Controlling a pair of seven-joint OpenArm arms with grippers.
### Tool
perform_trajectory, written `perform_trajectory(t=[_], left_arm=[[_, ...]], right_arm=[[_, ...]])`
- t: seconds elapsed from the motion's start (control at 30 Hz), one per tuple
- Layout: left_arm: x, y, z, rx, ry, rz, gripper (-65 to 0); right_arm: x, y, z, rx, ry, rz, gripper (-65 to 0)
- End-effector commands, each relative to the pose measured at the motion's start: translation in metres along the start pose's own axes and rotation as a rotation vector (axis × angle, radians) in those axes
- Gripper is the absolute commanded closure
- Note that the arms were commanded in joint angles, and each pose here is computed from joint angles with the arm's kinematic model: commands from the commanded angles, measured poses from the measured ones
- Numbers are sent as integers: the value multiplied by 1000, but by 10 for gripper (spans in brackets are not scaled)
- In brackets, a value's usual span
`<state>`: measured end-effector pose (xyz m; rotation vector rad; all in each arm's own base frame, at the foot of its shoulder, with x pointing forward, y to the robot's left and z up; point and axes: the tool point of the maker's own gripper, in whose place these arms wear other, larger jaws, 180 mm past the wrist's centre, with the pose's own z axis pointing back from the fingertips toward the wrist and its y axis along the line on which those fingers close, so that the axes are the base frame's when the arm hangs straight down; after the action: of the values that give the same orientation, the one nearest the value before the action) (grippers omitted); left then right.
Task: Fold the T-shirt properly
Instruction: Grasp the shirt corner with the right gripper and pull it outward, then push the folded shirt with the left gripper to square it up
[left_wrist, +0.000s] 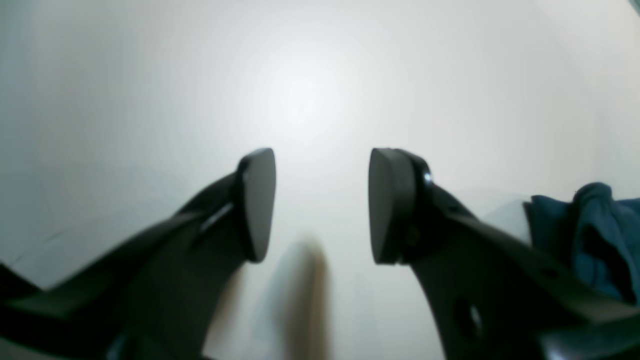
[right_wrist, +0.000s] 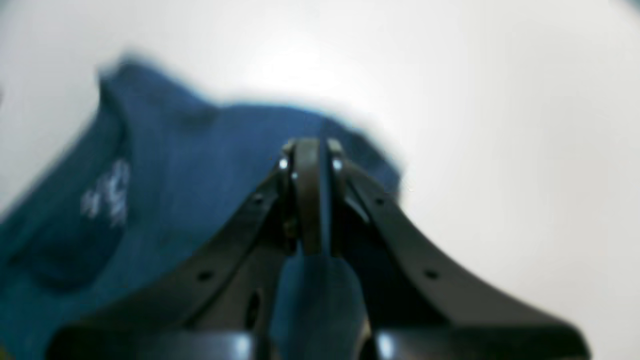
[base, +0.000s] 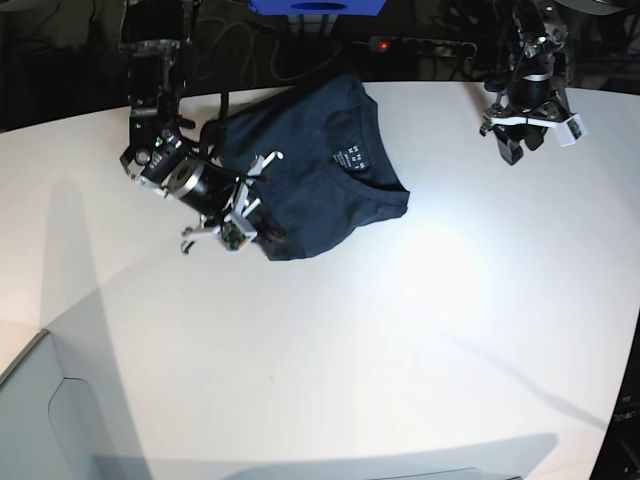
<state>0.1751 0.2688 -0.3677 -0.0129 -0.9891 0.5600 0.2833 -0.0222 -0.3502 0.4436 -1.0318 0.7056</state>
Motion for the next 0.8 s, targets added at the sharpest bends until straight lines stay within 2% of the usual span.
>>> perform_trajectory(t=[0.0, 0.13, 0.23, 0.37, 0.5, 0.6, 0.77], left_arm=[[7, -4, 3, -10, -31, 6, -295], [-12, -26, 1, -66, 31, 17, -300], [-25, -45, 1, -125, 87, 67, -349], [-37, -70, 4, -218, 152, 178, -374], [-45, -90, 8, -287, 201, 252, -374], [-59, -112, 13, -347, 261, 265, -374], [-74, -135, 16, -402, 306, 261, -374]], right_arm=[[11, -1, -2, 8, -54, -12, -2], [-26, -1, -13, 33, 22, -95, -2], [-34, -1, -18, 42, 11, -129, -2], [-18, -8, -5, 18, -27, -68, -2], [12, -18, 22, -59, -99, -5, -2], [24, -17, 32, -78, -124, 26, -2], [13, -12, 36, -71, -98, 16, -2]])
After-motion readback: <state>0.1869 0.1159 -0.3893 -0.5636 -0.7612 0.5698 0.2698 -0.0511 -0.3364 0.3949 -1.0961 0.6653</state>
